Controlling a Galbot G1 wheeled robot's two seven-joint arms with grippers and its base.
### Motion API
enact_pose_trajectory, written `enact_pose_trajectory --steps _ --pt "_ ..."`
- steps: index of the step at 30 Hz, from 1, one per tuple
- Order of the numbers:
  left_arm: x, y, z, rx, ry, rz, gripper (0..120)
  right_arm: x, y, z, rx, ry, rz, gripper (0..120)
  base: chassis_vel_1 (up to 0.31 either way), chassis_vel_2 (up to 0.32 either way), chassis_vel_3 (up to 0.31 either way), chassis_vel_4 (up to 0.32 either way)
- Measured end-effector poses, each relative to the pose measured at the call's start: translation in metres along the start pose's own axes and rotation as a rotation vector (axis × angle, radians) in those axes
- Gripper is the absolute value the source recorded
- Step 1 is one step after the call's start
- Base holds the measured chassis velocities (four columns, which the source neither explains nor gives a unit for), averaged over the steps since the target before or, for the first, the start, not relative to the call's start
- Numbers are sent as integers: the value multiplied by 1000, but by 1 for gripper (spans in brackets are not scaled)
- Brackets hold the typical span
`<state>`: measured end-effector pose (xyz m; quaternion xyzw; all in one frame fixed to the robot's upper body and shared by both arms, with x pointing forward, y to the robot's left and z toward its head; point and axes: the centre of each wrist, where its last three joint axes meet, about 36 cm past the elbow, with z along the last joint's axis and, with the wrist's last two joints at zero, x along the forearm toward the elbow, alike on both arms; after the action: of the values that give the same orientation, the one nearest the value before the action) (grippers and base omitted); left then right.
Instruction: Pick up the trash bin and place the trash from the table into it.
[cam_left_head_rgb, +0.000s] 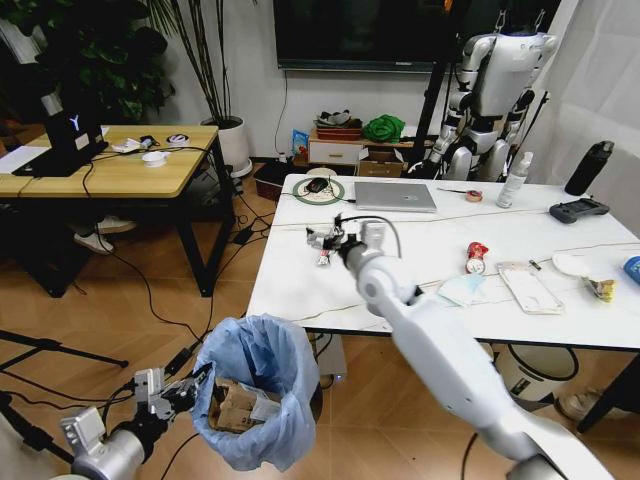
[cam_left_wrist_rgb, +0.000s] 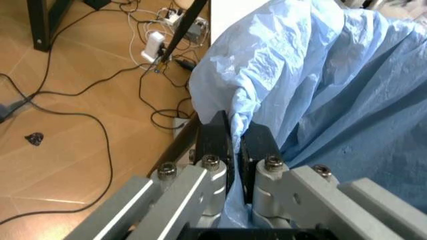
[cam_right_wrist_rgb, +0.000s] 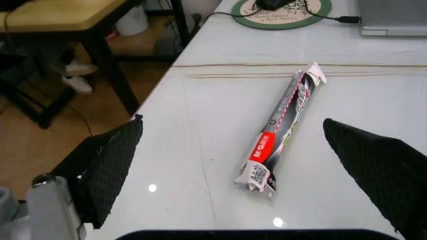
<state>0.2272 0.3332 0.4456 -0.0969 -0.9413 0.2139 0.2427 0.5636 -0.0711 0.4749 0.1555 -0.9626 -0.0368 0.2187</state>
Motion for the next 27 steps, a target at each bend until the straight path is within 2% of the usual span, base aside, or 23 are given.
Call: enact_pose_trajectory --steps 14,18,19,24,27 --pt "8 -2 -5 -11 -39 -9 0 -55 -3 29 115 52 47 100 0 0 0 0" --pt "8 -3 -4 -12 -44 -10 0 -72 -7 32 120 75 54 95 0 0 0 0" --pt "8 -4 -4 -12 -45 -10 0 -72 -7 32 120 76 54 94 0 0 0 0" --pt "7 -4 -4 -13 -49 -9 0 -83 -12 41 139 93 63 70 0 0 0 0" --pt "7 -4 -4 -13 -51 -9 0 -82 -14 44 141 98 65 64 0 0 0 0"
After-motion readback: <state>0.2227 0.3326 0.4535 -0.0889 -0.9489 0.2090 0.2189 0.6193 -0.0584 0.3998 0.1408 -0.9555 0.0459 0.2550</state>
